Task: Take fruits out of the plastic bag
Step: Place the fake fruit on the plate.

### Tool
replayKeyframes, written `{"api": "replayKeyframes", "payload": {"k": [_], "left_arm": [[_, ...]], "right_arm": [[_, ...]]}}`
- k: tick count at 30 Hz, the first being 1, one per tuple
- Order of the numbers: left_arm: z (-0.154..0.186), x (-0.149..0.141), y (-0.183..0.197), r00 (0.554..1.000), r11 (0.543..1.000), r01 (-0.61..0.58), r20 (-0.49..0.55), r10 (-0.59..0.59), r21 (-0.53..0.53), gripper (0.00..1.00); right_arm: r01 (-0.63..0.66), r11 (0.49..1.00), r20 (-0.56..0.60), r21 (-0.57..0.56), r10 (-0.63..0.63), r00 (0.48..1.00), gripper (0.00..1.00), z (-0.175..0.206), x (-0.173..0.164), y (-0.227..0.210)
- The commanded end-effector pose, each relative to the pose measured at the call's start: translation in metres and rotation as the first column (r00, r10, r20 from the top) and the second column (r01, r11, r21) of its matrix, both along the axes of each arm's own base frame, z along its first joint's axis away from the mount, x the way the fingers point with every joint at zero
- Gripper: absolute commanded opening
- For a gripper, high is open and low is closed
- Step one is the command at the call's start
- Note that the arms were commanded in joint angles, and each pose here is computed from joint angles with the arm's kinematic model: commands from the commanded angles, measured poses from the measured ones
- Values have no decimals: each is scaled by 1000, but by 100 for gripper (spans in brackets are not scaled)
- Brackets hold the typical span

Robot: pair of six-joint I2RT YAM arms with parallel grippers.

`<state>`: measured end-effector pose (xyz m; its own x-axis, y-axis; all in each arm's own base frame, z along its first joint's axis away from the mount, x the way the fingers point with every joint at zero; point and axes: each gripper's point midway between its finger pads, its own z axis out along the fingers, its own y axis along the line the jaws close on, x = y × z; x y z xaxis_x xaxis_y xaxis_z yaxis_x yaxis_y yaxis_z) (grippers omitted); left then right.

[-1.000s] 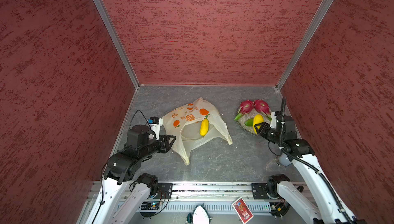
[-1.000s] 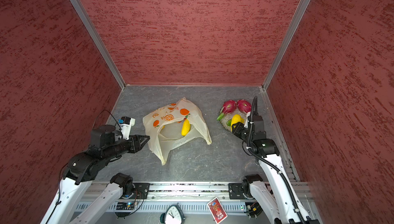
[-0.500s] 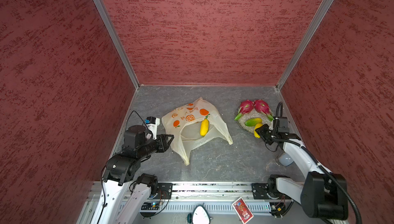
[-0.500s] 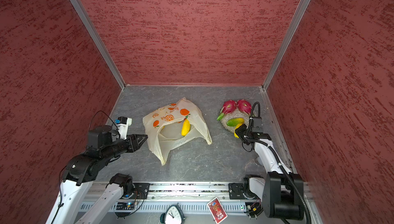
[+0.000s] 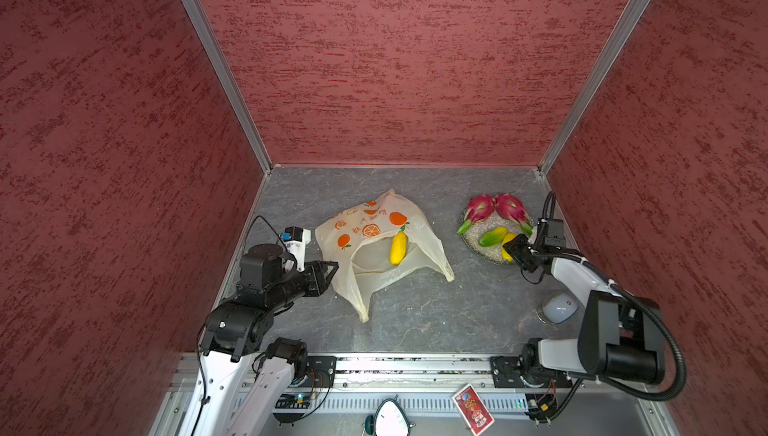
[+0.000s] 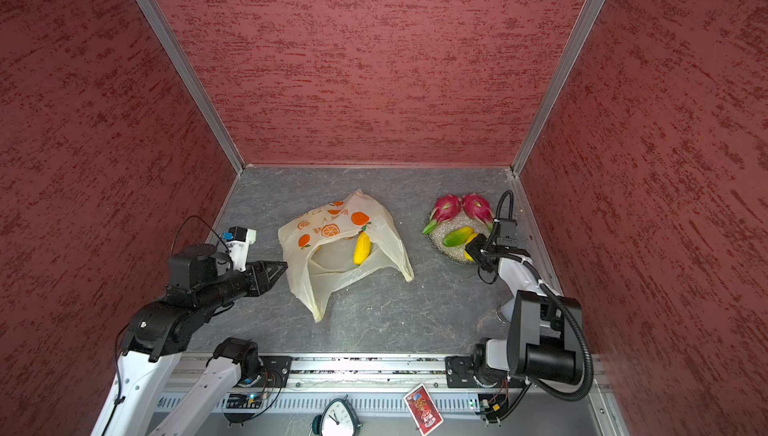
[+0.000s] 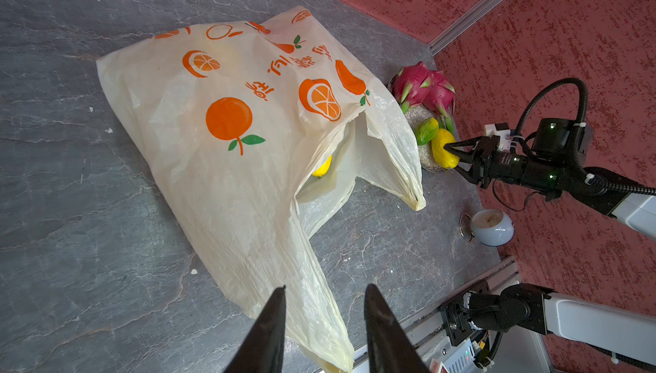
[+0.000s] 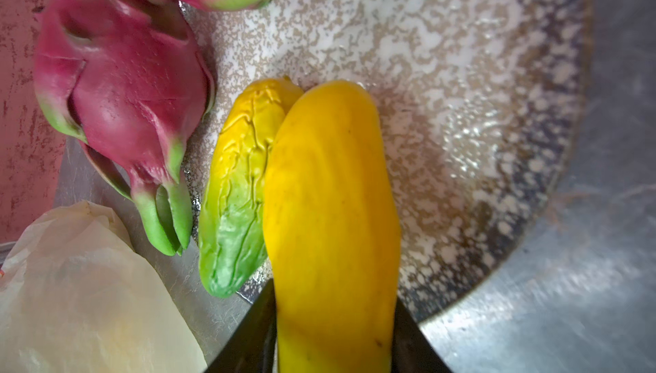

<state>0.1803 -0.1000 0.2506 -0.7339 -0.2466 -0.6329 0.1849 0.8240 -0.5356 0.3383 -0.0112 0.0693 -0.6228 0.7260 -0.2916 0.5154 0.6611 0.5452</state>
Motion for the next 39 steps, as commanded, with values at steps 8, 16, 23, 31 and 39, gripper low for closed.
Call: {"api": "replayKeyframes", "payload": {"k": [8,16,23,31,39], "left_arm": [[0,2,0,1000,1000,7,13,-7,3,37],[-1,4,1,1000,1000,1,6,-1,3,37],[-1,4,1,1000,1000,-1,6,1,3,37],[-2,4,1,1000,1000,0,4,0,3,37],[-2,4,2,1000,1000,-6,5,6,5,37]], "right_arm": [[-135,987,80,87,128,989,40,6,25,24],[-193,977,101,87,184,978,44,9,25,36],[-201,976,130,83,190,973,44,17,15,42],[-175,980,68,-96,181,981,49,18,21,12],[-166,978,31,-129,172,985,53,12,33,1]]}}
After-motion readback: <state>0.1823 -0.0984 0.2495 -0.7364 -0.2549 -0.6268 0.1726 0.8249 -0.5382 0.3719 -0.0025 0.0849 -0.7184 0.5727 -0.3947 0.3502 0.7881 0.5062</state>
